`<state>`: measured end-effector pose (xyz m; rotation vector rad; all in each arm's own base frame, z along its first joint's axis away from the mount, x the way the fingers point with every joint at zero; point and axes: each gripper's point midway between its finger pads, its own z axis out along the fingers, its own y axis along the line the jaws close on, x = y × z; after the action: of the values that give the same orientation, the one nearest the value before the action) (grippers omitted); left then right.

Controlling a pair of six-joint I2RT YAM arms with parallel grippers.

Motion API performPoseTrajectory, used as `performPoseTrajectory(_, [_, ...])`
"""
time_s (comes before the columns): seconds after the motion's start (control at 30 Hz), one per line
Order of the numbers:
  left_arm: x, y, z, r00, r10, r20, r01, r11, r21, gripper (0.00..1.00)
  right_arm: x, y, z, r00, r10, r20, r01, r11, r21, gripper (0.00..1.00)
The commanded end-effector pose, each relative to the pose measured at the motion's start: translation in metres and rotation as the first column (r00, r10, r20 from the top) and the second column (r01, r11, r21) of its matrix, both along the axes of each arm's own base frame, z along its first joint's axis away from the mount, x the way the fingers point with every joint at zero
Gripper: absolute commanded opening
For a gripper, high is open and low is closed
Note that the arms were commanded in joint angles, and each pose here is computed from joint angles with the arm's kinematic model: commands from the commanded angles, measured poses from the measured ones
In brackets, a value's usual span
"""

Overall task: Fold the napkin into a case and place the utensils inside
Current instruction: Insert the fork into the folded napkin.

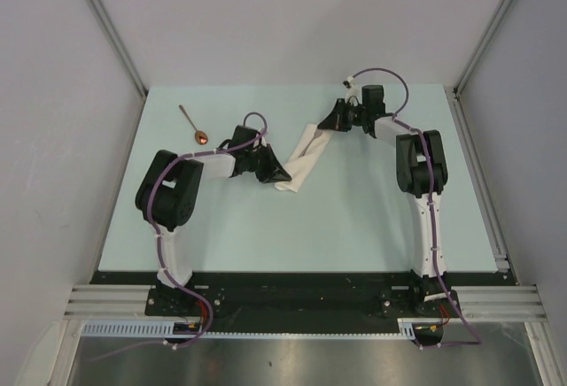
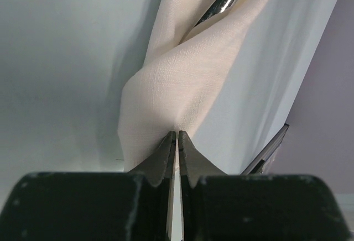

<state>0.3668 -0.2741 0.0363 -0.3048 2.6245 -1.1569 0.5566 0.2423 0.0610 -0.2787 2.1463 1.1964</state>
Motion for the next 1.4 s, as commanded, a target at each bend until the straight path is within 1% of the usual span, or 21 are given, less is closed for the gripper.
performPoseTrajectory(0.0, [0.004,0.003,-0.003,1.000,-0.003,0.025,0.002,1.000,0.010,0.08,-0.008,0.021,0.037,0.997,0.039,0.061,-0.040,0.999,0.025,0.00])
performPoseTrajectory(0.13, [0.005,0.003,-0.004,1.000,-0.001,0.023,0.001,1.000,0.013,0.08,-0.011,0.026,0.037,0.997,0.053,0.048,-0.055,0.997,0.045,0.00])
performPoseTrajectory(0.53, [0.007,0.003,-0.004,1.000,0.000,0.028,-0.001,1.000,0.015,0.07,-0.026,0.038,0.023,0.997,0.081,0.000,-0.081,0.995,0.057,0.00])
performPoseTrajectory(0.77, [0.007,0.002,-0.004,1.000,-0.002,0.027,0.001,1.000,0.012,0.07,-0.027,0.046,0.028,0.993,0.110,0.032,-0.112,0.991,0.076,0.00])
performPoseTrajectory(0.8, [0.008,0.002,-0.003,1.000,-0.001,0.031,0.000,1.000,0.012,0.07,-0.026,0.046,0.028,0.993,0.112,0.036,-0.114,0.990,0.076,0.01])
performPoseTrajectory(0.93, [0.008,0.002,-0.004,1.000,-0.001,0.028,0.000,1.000,0.011,0.07,-0.022,0.053,0.035,0.987,0.145,0.066,-0.150,0.986,0.070,0.02])
performPoseTrajectory(1.0, [0.008,0.002,-0.002,0.999,-0.001,0.032,0.000,1.000,0.010,0.07,-0.023,0.055,0.029,0.987,0.152,0.050,-0.155,0.986,0.061,0.02])
performPoseTrajectory(1.1, [0.007,0.002,-0.002,0.999,-0.005,0.032,0.004,1.000,0.009,0.07,-0.021,0.058,0.030,0.986,0.156,0.054,-0.160,0.985,0.062,0.07])
performPoseTrajectory(1.2, [0.009,0.001,0.002,0.999,-0.006,0.040,0.005,1.000,0.009,0.07,-0.018,0.061,0.032,0.985,0.161,0.068,-0.166,0.984,0.063,0.10])
performPoseTrajectory(1.27, [0.009,0.001,0.005,0.999,-0.008,0.046,0.007,1.000,0.010,0.07,-0.018,0.063,0.024,0.984,0.171,0.045,-0.173,0.984,0.051,0.10])
performPoseTrajectory(1.33, [0.011,0.001,0.009,0.998,-0.010,0.057,0.009,1.000,0.013,0.07,-0.014,0.062,0.025,0.985,0.165,0.048,-0.167,0.985,0.049,0.10])
performPoseTrajectory(1.37, [0.012,0.001,0.009,0.998,-0.010,0.057,0.009,1.000,0.013,0.07,-0.015,0.063,0.023,0.985,0.166,0.042,-0.168,0.984,0.053,0.08])
